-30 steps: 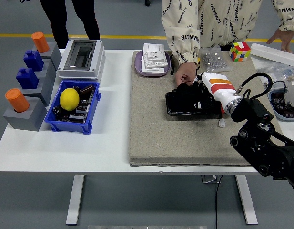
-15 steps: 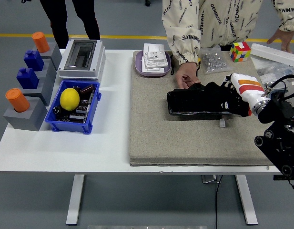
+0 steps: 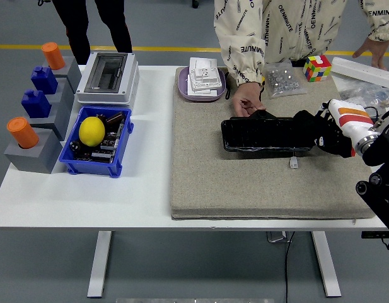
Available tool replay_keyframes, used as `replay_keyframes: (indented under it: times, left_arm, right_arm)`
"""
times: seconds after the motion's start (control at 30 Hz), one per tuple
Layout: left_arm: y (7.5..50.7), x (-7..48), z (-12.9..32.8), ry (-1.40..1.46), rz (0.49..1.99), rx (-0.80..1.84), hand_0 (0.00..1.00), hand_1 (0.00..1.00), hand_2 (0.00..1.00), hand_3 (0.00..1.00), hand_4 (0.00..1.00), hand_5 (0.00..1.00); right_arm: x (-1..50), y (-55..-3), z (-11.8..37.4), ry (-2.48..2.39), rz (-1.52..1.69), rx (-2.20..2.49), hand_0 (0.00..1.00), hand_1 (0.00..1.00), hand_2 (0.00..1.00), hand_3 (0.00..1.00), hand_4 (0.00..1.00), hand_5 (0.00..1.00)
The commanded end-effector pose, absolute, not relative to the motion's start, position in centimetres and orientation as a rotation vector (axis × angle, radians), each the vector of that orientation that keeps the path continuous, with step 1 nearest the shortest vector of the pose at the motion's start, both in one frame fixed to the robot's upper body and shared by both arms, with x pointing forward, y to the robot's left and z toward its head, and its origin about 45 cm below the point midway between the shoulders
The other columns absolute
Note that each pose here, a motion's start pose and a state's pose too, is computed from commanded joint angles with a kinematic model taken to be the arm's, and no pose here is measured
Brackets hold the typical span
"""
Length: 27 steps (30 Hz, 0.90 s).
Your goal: Pick the rag up,wipe the panel,place it on the desk
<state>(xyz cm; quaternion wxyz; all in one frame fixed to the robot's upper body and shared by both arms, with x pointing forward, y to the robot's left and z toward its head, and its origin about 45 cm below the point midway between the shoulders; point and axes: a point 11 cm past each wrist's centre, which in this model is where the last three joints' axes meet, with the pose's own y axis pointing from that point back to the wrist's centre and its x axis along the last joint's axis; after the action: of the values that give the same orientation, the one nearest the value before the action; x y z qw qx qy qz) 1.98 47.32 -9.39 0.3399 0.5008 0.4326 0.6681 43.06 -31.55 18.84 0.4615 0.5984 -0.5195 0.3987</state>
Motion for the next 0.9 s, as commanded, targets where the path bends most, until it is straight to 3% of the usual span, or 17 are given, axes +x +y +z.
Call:
replay_keyframes:
  times: [0.9]
  left_arm:
    - [47.4, 2.1, -9.3, 1.124, 1.74, 1.305, 0.644, 0.689, 0.723, 0.565, 0.592, 0.469]
  right_arm:
    - [43.7, -26.9, 19.4, -1.264, 1.032, 1.56, 0.247, 0.3, 0.395, 0.392, 0.998, 0.041]
